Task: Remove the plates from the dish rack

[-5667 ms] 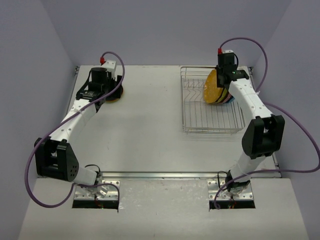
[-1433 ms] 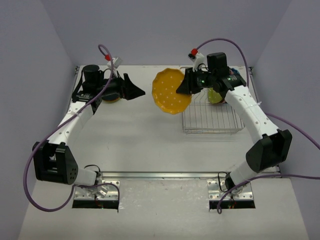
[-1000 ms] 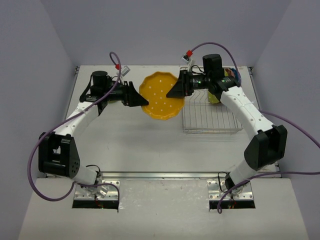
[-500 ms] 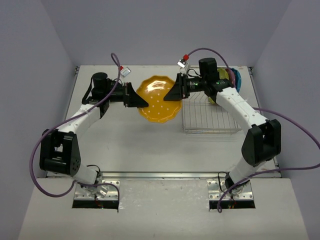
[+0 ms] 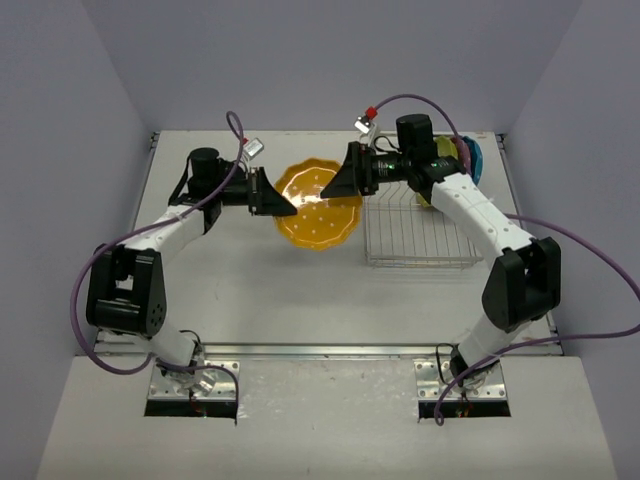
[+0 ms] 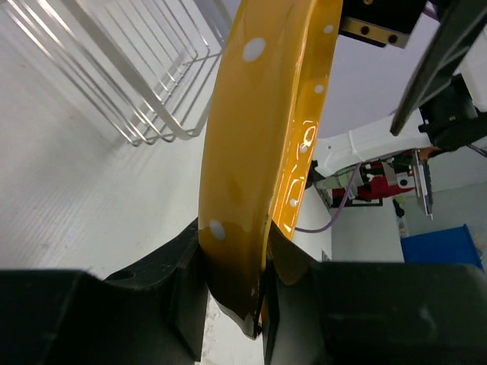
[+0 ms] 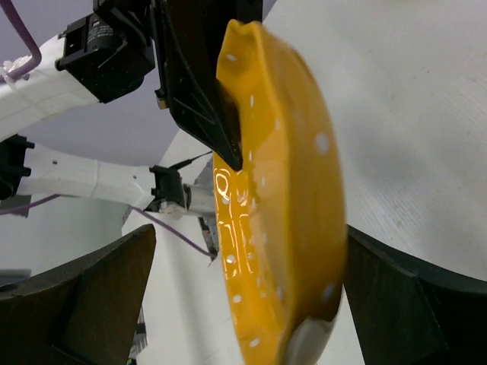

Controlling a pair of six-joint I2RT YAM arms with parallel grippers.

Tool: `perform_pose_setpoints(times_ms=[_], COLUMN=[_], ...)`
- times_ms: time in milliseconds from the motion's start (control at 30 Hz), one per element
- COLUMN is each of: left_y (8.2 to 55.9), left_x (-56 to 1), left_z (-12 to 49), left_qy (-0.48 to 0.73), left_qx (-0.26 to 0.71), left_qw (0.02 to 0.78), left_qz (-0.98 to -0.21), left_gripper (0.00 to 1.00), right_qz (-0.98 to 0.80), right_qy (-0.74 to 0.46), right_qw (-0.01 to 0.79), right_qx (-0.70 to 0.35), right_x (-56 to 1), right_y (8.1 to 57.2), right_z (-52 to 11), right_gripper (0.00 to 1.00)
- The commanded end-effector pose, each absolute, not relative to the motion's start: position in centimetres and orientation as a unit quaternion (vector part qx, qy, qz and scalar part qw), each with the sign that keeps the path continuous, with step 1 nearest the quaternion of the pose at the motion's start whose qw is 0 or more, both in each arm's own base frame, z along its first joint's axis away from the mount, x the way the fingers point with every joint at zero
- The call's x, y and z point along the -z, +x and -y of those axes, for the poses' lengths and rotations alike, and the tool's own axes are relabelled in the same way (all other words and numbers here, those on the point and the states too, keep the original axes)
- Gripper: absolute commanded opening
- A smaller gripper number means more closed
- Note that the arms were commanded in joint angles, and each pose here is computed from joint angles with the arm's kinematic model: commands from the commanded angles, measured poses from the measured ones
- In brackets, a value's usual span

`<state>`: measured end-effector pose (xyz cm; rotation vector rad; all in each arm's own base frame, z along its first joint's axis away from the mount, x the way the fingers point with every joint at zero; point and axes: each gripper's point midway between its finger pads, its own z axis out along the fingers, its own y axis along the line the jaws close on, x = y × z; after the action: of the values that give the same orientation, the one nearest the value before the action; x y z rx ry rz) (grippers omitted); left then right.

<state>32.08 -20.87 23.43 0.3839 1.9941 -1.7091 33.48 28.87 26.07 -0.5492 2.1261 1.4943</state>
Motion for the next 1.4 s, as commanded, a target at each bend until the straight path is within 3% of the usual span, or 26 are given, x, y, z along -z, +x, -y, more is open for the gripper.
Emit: perform_pose_setpoints(times_ms=[0, 233, 433, 1000, 1367], left_y=[37.1, 43.6, 47.7, 50.6, 52.2], left_x=[-25.1, -21.1, -15.8, -9.1, -6.2], left_z=[17.1, 13.1, 11.4, 11.9, 11.5], left_qy=[0.119, 0.035, -0.014, -0.035, -0.041], left_qx=[0.601, 0.526, 0.460, 0.356, 0.303], left_qw=[0.315, 0.346, 0.327, 0.293, 0.277], left_qz=[-0.725, -0.776, -0.825, -0.887, -0.911], left_gripper=[0.00, 0.00, 0.00, 0.00, 0.17], right_qz=[-0.802, -0.836, -0.836, -0.839, -0.842], right_qy=[-0.173, -0.052, -0.038, -0.039, -0.034], right_qw=[0.313, 0.326, 0.337, 0.335, 0.324], right_qx=[-0.480, -0.438, -0.432, -0.427, -0.430], right_x=[-27.0, -24.9, -25.2, -24.5, -23.8], right_y=[36.4, 40.0, 40.2, 40.3, 40.3], right_z=[-26.9, -20.7, -19.1, -19.0, -19.1], right_gripper=[0.99, 0.99, 0.99, 0.99, 0.99])
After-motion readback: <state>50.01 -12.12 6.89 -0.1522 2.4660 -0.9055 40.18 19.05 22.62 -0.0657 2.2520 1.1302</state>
